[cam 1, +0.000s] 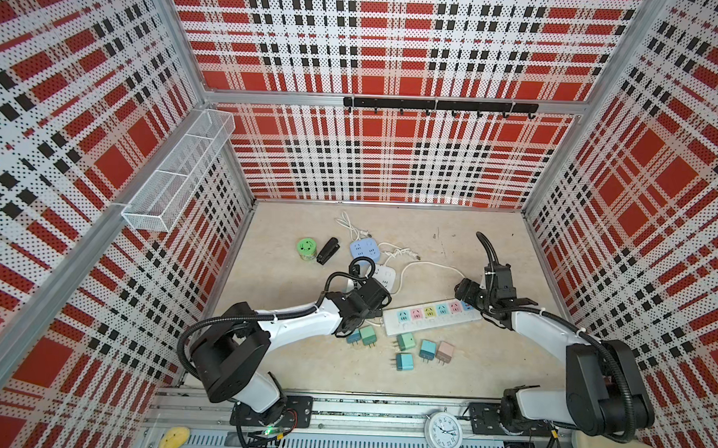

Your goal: Insert the plug

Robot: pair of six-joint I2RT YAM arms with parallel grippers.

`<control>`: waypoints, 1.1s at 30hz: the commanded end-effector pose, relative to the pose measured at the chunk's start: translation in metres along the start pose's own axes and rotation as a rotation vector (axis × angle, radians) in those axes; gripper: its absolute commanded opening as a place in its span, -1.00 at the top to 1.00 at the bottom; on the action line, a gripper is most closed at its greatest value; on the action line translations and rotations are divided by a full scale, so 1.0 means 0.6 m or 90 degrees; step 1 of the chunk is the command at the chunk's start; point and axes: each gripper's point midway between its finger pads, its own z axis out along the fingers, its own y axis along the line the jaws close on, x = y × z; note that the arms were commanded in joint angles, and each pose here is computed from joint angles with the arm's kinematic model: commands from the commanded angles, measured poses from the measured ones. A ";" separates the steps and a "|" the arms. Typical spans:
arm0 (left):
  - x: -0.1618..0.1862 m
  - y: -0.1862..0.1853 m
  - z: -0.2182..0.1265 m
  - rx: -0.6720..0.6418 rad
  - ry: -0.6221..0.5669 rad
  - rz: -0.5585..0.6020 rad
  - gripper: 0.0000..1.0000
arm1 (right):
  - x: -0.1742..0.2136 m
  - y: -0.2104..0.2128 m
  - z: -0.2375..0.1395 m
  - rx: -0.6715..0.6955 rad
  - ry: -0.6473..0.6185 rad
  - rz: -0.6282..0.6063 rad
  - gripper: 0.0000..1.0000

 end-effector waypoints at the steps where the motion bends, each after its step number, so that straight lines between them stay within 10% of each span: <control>1: 0.003 -0.032 -0.008 0.029 -0.006 -0.023 -0.98 | -0.011 -0.011 -0.023 0.020 -0.044 0.012 -0.75; 18: 0.066 -0.153 0.014 0.101 0.036 0.009 -0.98 | 0.049 -0.037 -0.038 -0.012 -0.064 0.058 -0.77; 33: 0.046 -0.129 0.098 0.114 0.082 -0.035 -0.98 | 0.096 0.020 -0.016 -0.036 -0.071 0.092 -0.65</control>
